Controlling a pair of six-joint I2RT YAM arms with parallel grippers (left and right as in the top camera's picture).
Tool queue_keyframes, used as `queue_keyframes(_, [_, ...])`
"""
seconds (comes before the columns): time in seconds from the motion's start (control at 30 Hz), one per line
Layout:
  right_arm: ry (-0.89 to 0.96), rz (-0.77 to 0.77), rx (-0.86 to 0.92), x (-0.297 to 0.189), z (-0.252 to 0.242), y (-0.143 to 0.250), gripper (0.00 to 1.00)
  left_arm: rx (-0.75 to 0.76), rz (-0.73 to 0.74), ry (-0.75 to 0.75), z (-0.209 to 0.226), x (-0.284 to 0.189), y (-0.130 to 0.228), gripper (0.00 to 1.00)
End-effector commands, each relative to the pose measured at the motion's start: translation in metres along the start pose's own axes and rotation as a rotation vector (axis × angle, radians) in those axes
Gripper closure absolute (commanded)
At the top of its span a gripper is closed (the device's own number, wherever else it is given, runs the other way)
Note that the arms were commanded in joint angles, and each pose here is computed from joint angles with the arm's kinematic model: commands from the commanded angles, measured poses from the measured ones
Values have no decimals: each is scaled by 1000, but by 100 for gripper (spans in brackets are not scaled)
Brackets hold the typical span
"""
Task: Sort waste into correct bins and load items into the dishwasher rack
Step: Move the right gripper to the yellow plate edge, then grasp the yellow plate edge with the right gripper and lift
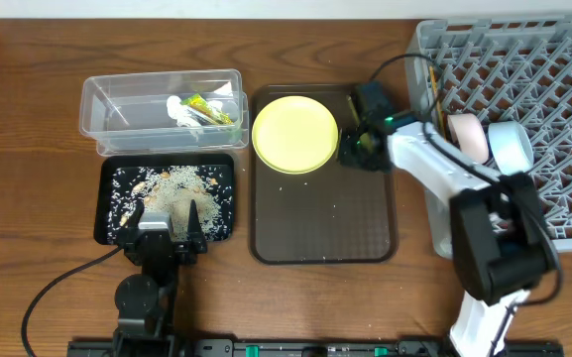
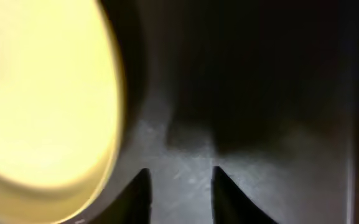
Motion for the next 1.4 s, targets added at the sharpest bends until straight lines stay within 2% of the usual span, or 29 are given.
queue_keyframes(0.0, [-130,-23,-63,-31,15,-2,50,-1,51,-15,2,2,14,10])
queue_keyframes(0.07, [-126,-24,-47,-31,19,1,42,-1,51,-16,2,2,14,10])
queue_keyframes(0.13, [-74,-31,9,-24,20,3,41,-1,51,-15,2,2,14,10])
queue_keyframes(0.33, [45,-53,94,14,15,4,53,-1,51,-16,2,2,14,10])
queue_keyframes(0.4, [36,-43,102,26,15,4,60,-1,51,-16,2,2,14,10])
queue_keyframes(0.57, [46,-25,120,36,11,6,89,-1,51,-16,2,2,14,10])
queue_keyframes(0.67, [80,-19,140,27,2,4,99,-1,51,-15,2,2,14,10])
queue_keyframes(0.7, [98,-22,145,22,-2,3,99,-1,51,-15,2,2,14,10])
queue_keyframes(0.83, [188,-94,96,-16,-22,-8,99,-1,51,-16,2,2,14,10])
queue_keyframes(1.03, [299,-381,-105,-125,-40,-28,99,-1,51,-15,2,2,14,10])
queue_keyframes(1.23, [774,-748,-36,-240,-69,-18,99,-1,51,-16,2,2,14,10])
queue_keyframes(1.37, [1056,-818,-1,-279,-87,-12,99,-1,51,-15,2,2,14,10])
Point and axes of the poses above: each gripper's point midway between its finger pads, its own x axis out along the fingers, its own z axis along the line the jaws close on, y = z × x, the point moved 10 cm from there along -x, back along the fingers, and after that the axes turned 4 degrees about -x, right-handed, at the moved point
